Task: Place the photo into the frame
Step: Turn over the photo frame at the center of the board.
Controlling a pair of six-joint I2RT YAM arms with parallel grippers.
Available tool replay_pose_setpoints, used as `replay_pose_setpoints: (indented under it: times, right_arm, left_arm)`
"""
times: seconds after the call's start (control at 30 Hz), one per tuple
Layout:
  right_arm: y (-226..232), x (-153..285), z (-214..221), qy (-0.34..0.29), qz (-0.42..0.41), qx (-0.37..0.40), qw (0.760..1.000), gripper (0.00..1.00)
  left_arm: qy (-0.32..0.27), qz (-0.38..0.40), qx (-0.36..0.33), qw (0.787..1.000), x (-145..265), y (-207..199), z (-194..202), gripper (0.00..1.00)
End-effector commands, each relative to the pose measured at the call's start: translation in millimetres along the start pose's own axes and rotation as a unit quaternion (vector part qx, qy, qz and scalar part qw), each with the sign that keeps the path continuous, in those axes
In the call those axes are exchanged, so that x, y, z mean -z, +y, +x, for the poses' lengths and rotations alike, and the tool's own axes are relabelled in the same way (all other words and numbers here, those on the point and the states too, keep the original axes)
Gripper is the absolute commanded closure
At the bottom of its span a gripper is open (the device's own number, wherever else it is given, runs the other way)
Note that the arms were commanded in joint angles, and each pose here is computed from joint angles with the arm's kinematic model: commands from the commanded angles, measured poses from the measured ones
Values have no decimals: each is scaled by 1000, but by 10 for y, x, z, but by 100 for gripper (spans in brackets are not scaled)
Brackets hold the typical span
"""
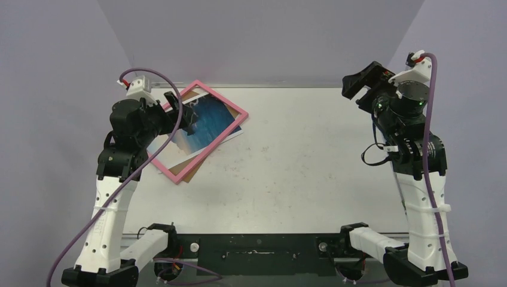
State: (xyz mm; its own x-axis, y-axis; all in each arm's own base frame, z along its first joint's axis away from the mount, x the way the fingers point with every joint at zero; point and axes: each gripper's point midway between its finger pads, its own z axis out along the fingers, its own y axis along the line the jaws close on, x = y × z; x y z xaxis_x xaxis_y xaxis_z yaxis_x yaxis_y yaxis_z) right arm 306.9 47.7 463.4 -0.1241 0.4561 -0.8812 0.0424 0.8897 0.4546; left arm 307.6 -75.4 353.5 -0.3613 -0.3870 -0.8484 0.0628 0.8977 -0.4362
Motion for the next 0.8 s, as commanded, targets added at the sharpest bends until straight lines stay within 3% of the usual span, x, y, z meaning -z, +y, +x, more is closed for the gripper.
replay_pose_setpoints:
  times: [0.0,0.3,0.4,0.57,0.77]
  right_arm:
    - [104,39,-138,-24,-23,-23,999,15]
    - [159,-105,-73,-15,-34,-32,999,14]
    - [158,-129,-43,-10,-34,-33,999,14]
    - [144,-246,135,20,-34,-30,999,14]
    - [114,-476,567,86,-34,-46,995,14]
  left_arm:
    - [-62,58,-8,996,33,-308,-417,3]
    - [-114,80,4,990,-116,-386,-623,3]
    - [-106,68,-5,992,-197,-339,-609,3]
    - [-28,48,-32,998,-447,-226,-325,3]
    - [123,34,-56,990,-797,-26,479,3]
